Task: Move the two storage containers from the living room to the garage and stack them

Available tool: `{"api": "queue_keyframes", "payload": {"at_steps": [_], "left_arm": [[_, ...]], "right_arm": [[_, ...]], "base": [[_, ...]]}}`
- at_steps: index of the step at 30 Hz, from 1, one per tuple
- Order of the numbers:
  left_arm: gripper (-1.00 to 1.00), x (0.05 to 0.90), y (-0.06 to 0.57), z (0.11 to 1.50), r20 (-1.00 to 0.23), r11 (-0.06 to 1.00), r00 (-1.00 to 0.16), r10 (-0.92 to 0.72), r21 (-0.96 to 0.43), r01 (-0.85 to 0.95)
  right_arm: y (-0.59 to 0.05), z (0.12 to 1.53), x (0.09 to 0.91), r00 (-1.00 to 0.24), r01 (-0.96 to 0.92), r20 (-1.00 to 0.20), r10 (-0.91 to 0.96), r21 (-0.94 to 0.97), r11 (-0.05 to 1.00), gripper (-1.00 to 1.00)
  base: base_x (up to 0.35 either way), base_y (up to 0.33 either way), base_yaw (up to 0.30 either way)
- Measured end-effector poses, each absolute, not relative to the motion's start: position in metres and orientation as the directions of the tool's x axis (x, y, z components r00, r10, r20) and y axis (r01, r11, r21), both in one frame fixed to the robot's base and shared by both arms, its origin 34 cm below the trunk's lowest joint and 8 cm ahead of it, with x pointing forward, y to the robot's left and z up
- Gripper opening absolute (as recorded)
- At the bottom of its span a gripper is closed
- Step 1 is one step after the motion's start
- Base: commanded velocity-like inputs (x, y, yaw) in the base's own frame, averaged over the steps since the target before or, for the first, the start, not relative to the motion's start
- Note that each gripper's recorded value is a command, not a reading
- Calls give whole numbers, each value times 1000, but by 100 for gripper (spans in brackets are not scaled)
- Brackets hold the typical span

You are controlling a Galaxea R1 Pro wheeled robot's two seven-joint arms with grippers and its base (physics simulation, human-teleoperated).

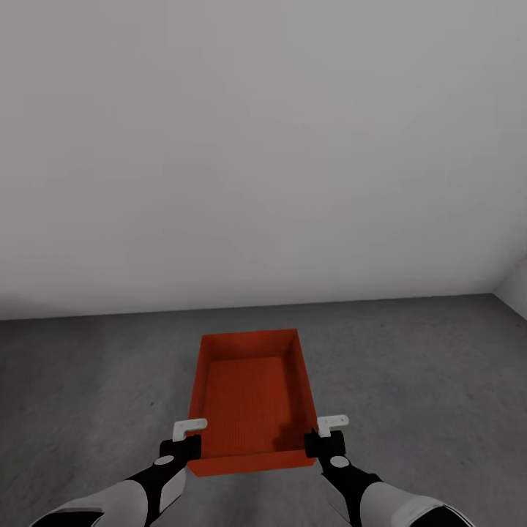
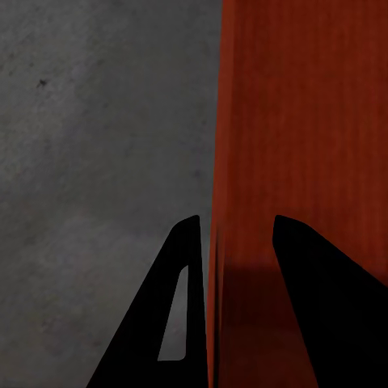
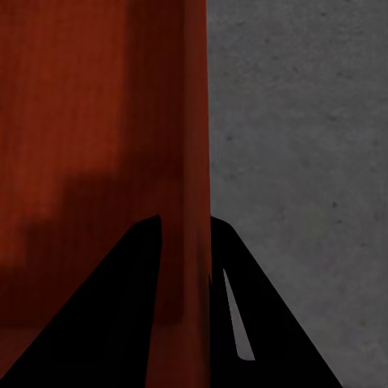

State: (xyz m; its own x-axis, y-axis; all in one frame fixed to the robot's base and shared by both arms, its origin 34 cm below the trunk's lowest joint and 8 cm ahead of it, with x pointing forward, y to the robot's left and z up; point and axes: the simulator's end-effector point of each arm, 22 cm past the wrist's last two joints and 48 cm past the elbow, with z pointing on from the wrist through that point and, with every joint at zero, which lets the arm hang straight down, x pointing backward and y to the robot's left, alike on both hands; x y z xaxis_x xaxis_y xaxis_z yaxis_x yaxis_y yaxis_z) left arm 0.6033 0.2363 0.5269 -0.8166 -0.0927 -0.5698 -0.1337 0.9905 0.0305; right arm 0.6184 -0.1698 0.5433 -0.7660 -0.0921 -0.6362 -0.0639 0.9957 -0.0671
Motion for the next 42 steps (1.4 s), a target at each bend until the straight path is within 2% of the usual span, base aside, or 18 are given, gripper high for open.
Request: {"api": "queue_keyframes", "payload": {"at_steps": [42], "left_arm": [[-100,599,237,454,-571,991,-816,-93,30,-134]], "right_arm": [[-170,470,614,-765,-64,-637,-92,-68,996,-100]], "base": [[0,0,-8]]}}
